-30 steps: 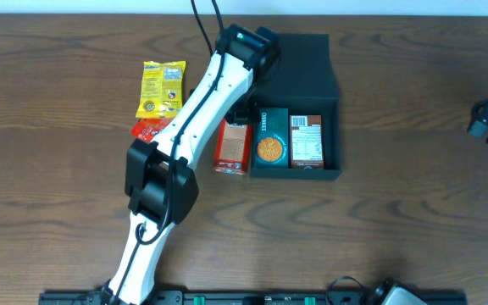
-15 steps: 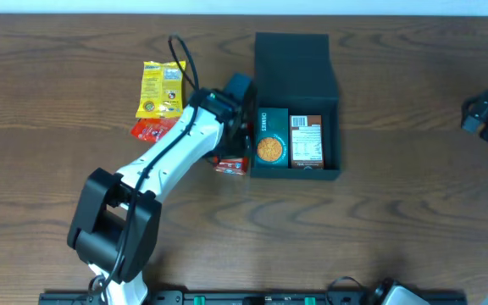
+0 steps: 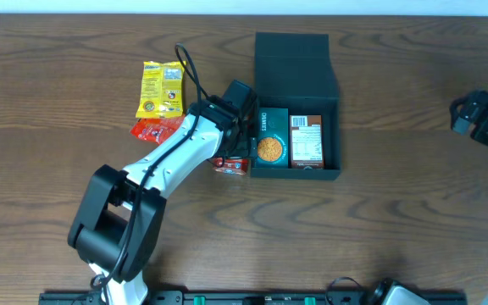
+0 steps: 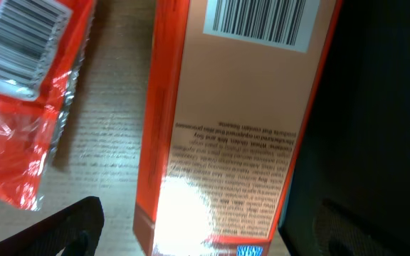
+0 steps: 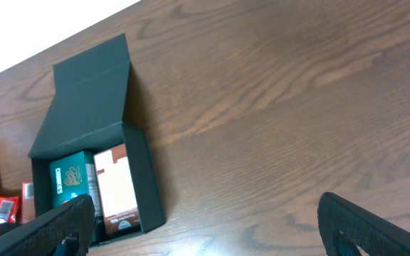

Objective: Pack container
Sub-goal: 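Grasp the red-brown snack box with the left gripper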

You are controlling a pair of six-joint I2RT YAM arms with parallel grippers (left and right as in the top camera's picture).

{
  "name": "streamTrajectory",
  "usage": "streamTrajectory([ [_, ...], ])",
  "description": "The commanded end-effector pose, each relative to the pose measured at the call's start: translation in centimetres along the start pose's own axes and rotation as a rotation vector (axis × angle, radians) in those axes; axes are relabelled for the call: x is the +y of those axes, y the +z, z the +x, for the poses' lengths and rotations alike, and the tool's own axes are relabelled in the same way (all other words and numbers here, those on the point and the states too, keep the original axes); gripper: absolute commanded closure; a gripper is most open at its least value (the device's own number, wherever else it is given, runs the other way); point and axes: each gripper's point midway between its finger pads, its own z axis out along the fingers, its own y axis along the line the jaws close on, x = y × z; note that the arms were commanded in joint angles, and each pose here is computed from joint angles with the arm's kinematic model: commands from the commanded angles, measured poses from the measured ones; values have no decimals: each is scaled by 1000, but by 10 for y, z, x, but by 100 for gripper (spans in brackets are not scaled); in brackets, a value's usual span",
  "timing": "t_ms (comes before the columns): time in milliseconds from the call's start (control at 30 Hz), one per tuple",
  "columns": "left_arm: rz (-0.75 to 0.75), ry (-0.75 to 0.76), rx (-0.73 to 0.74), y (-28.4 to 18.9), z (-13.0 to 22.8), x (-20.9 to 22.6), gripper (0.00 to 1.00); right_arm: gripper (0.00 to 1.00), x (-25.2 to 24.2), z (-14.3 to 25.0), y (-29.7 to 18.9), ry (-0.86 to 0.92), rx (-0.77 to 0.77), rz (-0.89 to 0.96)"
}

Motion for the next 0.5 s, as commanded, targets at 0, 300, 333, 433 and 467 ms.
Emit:
streamTrajectory([
  [0,-23,18,51,21,7,6,4,1,9,1,3,-45,12,-29],
  [300,-2,40,35,29,1,2,3,1,11,1,3,-56,13,-32],
  [333,0,37,30,29,-1,2,3,1,11,1,3,-56,13,-32],
  [433,10,39,15,29,-6,4,4,1,11,1,3,-59,13,-32],
  [467,17,48,10,29,-8,3,4,1,11,1,3,-59,13,-32],
])
